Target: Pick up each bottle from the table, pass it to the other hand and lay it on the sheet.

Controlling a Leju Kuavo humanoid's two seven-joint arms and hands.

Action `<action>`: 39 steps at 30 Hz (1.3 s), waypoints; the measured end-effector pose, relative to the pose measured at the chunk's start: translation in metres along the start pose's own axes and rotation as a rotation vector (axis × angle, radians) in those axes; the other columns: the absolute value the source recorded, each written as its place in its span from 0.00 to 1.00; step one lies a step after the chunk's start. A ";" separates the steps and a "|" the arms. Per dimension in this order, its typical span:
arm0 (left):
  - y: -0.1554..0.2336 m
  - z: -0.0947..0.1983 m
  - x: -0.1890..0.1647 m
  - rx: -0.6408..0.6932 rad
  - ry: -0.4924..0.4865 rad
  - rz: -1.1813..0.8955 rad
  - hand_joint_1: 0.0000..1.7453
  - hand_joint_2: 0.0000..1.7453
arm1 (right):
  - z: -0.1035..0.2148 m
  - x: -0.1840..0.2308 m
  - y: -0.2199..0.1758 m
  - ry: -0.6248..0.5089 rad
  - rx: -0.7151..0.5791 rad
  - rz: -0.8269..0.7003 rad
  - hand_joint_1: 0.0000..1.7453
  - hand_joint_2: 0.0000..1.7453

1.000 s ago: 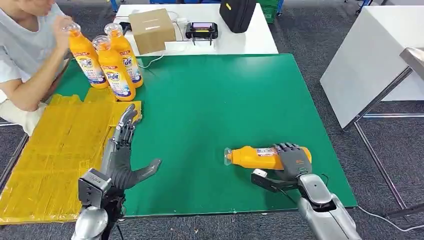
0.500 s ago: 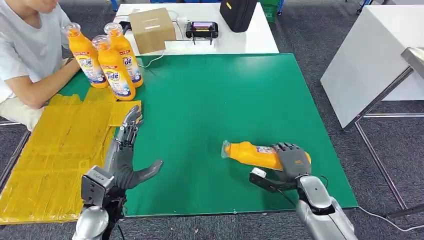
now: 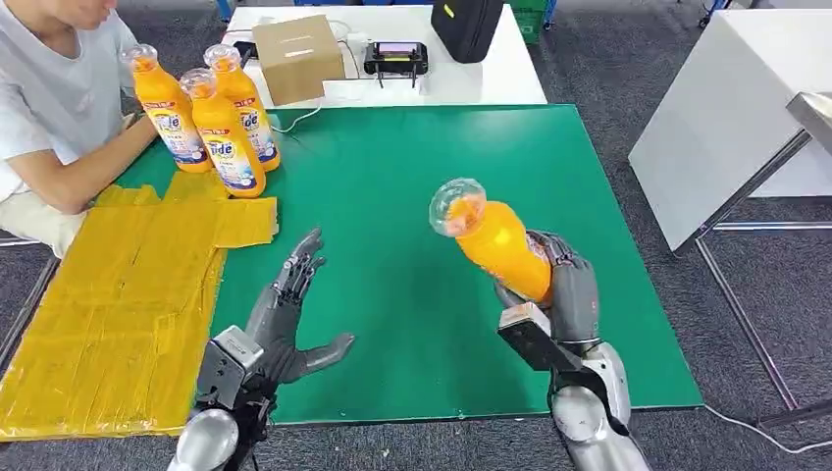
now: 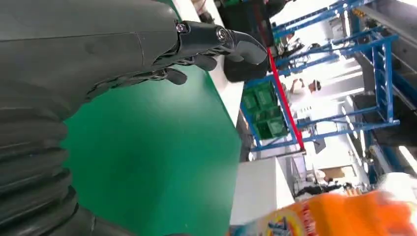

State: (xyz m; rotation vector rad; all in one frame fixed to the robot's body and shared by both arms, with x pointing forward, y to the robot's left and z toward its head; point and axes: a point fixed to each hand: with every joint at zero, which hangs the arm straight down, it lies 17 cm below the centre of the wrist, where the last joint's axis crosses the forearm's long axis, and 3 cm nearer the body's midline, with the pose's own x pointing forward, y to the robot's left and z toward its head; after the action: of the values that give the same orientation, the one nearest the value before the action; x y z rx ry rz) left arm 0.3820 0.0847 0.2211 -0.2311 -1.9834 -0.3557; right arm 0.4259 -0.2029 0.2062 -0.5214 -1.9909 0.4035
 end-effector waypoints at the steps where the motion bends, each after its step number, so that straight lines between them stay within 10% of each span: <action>1: -0.001 0.000 -0.001 -0.002 0.002 0.005 0.00 1.00 | -0.001 0.004 0.004 0.001 0.003 -0.045 1.00 1.00; 15: -0.007 -0.005 -0.005 -0.018 0.008 0.016 0.00 1.00 | -0.009 0.022 0.028 0.004 0.029 -0.206 1.00 1.00; 29: -0.012 -0.026 0.006 -0.048 -0.023 0.076 0.00 1.00 | 0.037 0.090 0.187 -0.065 0.453 -0.346 1.00 1.00; 39: -0.013 -0.026 -0.001 -0.052 -0.005 0.082 0.00 1.00 | 0.052 0.100 0.217 -0.086 0.540 -0.330 0.99 1.00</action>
State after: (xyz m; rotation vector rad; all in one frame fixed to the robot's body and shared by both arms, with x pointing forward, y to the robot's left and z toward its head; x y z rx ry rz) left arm 0.4008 0.0631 0.2283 -0.3457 -1.9647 -0.3548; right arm 0.3794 0.0307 0.1520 0.1638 -1.8990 0.7306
